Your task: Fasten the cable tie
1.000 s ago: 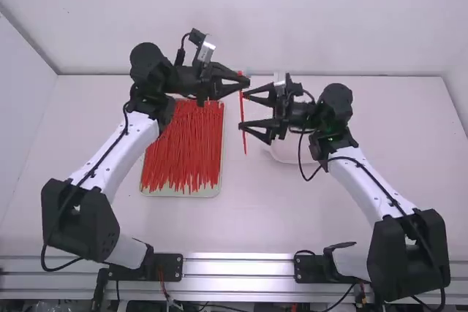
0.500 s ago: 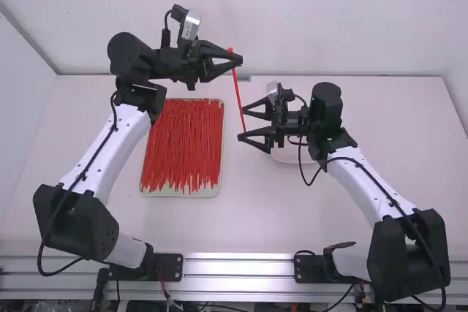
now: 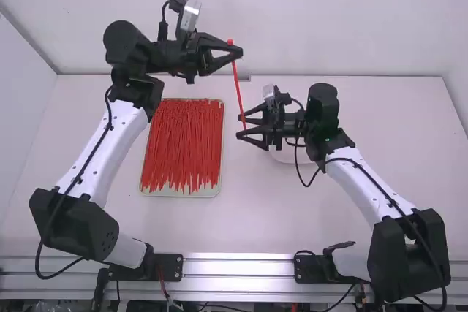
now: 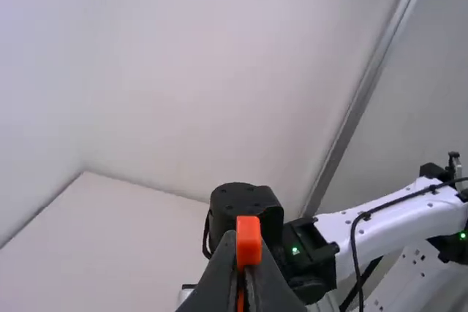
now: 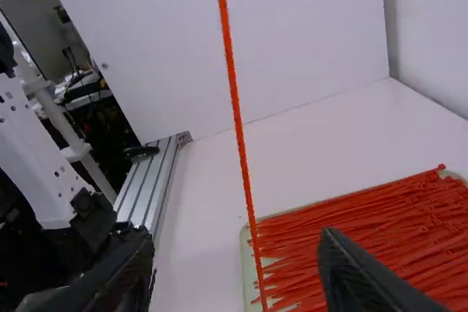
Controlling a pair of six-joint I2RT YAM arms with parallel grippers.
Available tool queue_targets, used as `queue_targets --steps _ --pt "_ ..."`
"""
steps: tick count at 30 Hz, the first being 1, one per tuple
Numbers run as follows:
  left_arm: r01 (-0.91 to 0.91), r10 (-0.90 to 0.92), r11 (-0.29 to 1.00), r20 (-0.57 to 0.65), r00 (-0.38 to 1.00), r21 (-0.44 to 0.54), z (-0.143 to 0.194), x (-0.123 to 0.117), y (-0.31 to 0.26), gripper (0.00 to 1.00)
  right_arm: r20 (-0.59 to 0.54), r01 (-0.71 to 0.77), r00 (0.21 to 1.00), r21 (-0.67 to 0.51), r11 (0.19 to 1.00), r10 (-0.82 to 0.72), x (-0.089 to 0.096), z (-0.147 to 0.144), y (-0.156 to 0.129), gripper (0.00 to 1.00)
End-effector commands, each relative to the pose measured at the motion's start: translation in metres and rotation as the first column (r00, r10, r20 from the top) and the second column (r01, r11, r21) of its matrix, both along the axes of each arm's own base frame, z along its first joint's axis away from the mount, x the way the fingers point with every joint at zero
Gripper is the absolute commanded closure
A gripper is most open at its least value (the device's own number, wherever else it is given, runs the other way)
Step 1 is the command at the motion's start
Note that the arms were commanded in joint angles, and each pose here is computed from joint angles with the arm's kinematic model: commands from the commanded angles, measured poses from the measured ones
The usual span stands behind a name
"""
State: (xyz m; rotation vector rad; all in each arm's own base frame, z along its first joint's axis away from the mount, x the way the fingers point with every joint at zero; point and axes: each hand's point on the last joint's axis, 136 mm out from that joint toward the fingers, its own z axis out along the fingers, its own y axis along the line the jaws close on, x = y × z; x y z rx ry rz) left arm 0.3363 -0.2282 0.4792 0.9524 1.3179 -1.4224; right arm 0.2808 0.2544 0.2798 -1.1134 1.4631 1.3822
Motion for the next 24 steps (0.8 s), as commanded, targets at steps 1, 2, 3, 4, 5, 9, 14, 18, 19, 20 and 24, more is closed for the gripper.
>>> queue_targets --steps 1,2,3,4,5,9,14,18,19,20,24 --pt "-0.027 0.027 1.000 0.046 0.999 -0.013 0.011 0.001 0.003 0.98 0.027 -0.006 1.000 0.010 1.000 0.006 0.003 0.011 0.000 0.58" --pt "-0.027 0.028 1.000 0.046 0.999 -0.013 0.011 0.001 0.003 0.98 0.027 -0.006 1.000 0.010 1.000 0.006 0.003 0.011 0.000 0.73" --pt "-0.026 0.026 1.000 0.049 0.998 -0.013 0.011 0.001 0.003 0.98 0.025 -0.005 1.000 0.010 1.000 0.005 0.003 0.011 0.000 0.87" --pt "-0.024 0.025 1.000 0.056 0.998 -0.014 0.012 0.000 0.003 0.98 0.012 -0.003 1.000 0.010 1.000 0.003 0.003 0.011 0.000 1.00" --pt "-0.026 0.027 1.000 0.054 0.998 -0.014 0.011 0.000 0.003 0.98 0.002 0.001 1.000 0.010 1.000 -0.001 0.004 0.011 0.000 1.00" --pt "-0.027 0.028 1.000 0.053 0.998 -0.015 0.011 0.001 0.003 0.98 0.023 -0.009 1.000 0.012 1.000 0.009 0.002 0.011 0.000 1.00" --pt "-0.017 0.017 1.000 0.059 0.998 -0.007 0.010 -0.001 0.002 0.67 0.080 0.001 0.997 0.016 1.000 -0.002 0.005 0.014 0.000 1.00" --pt "-0.005 0.004 1.000 0.087 0.996 0.009 0.006 -0.003 0.002 0.01 0.071 0.024 0.997 0.034 0.999 -0.027 0.011 0.022 -0.006 1.00" --pt "-0.002 0.001 1.000 0.095 0.996 0.012 0.005 -0.003 0.002 0.01 0.072 0.032 0.997 0.037 0.999 -0.034 0.013 0.023 -0.008 1.00" --pt "-0.003 0.002 1.000 0.098 0.995 0.014 0.005 -0.003 0.002 0.01 0.077 0.036 0.996 0.039 0.999 -0.039 0.015 0.024 -0.010 1.00" --pt "-0.019 0.016 0.999 0.120 0.993 0.026 -0.001 0.001 0.002 0.01 0.060 0.076 0.995 0.049 0.996 -0.079 0.024 0.028 -0.020 1.00"
